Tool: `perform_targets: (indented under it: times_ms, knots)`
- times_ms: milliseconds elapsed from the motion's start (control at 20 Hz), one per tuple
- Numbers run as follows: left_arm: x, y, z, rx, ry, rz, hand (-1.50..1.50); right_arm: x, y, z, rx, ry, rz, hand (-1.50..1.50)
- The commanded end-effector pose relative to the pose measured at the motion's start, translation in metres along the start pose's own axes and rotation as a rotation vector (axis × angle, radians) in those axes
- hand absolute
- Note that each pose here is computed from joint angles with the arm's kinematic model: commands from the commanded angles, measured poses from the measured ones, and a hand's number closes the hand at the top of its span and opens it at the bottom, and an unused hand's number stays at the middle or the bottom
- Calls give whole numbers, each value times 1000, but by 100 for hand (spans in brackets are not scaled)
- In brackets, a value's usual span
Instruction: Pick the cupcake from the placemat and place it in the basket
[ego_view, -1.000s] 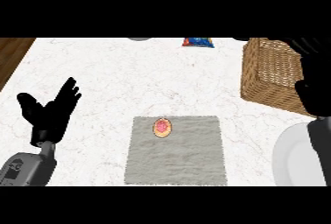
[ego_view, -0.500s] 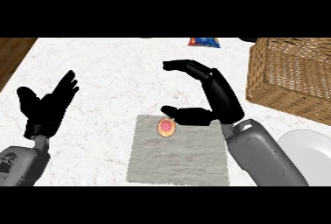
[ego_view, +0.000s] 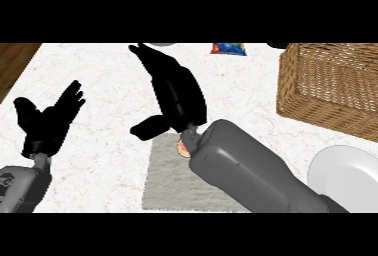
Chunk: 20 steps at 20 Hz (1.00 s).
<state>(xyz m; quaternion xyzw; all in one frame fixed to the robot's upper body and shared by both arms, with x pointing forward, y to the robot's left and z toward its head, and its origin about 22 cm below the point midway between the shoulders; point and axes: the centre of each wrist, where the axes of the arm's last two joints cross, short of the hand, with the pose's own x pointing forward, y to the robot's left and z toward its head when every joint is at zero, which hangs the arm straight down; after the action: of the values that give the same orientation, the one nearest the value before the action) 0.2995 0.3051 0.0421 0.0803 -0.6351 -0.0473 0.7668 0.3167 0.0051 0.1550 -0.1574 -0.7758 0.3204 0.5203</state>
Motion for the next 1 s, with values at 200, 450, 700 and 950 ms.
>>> perform_targets:
  times_ms: [200, 450, 700, 950]
  knots:
    - [-11, 8, 8, 21, 20, 0, 0, 55, -32, -50, -31, 389, 504, -150]
    - [-11, 1, 4, 28, 17, 12, 0, 123, -62, -58, 99, 502, 549, -150]
    - [-13, 16, 7, 82, 24, 12, 0, 110, -88, -54, 332, 546, 459, -150]
    - [-11, 19, 8, 50, 25, 19, 0, 95, -106, -40, 366, 551, 366, -150]
